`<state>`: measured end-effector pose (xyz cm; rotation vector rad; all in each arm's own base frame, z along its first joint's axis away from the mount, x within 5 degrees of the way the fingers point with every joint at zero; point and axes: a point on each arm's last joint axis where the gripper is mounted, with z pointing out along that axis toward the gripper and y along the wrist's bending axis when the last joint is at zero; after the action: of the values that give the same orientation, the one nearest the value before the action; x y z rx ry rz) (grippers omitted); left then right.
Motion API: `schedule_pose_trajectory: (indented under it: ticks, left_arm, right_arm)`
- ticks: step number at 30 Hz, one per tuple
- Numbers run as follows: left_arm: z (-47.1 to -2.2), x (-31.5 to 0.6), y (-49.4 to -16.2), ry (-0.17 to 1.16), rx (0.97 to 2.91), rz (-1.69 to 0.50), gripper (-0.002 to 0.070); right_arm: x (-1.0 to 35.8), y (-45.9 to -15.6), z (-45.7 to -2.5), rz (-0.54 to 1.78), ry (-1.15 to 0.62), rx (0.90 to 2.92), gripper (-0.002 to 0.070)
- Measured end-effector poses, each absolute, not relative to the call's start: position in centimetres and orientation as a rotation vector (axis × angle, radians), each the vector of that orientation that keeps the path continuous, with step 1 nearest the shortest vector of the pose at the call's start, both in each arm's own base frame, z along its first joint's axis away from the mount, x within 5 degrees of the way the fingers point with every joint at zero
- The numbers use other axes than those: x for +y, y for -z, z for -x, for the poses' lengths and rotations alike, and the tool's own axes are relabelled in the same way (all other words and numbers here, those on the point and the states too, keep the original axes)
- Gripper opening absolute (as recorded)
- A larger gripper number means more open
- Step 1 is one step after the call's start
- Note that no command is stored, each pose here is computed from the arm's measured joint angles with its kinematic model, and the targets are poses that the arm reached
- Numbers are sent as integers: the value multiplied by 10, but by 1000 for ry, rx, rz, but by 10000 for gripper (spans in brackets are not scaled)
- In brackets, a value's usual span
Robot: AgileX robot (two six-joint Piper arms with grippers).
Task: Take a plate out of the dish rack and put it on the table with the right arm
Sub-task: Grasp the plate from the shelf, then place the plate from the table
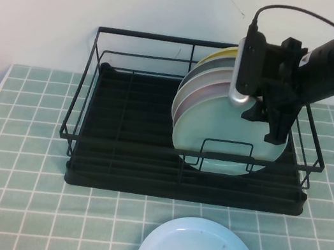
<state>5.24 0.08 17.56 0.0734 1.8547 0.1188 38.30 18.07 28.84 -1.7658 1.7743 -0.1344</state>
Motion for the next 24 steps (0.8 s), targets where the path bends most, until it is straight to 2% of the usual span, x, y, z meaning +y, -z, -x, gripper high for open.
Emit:
schedule_pose_trajectory:
  ticks: [4, 6, 9, 11, 18, 22, 24]
  left_arm:
    - [-52, 1, -176, -119, 1855, -73, -3]
    - [-52, 1, -176, -119, 1855, -73, -3]
    - [-52, 1, -176, -119, 1855, -73, -3]
    - [-52, 1, -176, -119, 1855, -73, -3]
    - [-52, 1, -176, -119, 1855, -73, -3]
    - [-52, 1, -176, -119, 1855, -73, -3]
    - [-52, 1, -176, -119, 1855, -73, -3]
  right_arm:
    - [183, -276, -389, 1775, 129, 1790, 323]
    - [183, -273, -390, 1772, 128, 1793, 264]
    - [183, -275, -390, 1747, 124, 1808, 115]
    - [181, -283, -387, 1707, 129, 1827, 106]
    - [156, -355, -353, 1477, 220, 1888, 106]
    - [139, -405, -313, 1268, 152, 1935, 106]
    - [133, -422, -293, 1174, 62, 1980, 106]
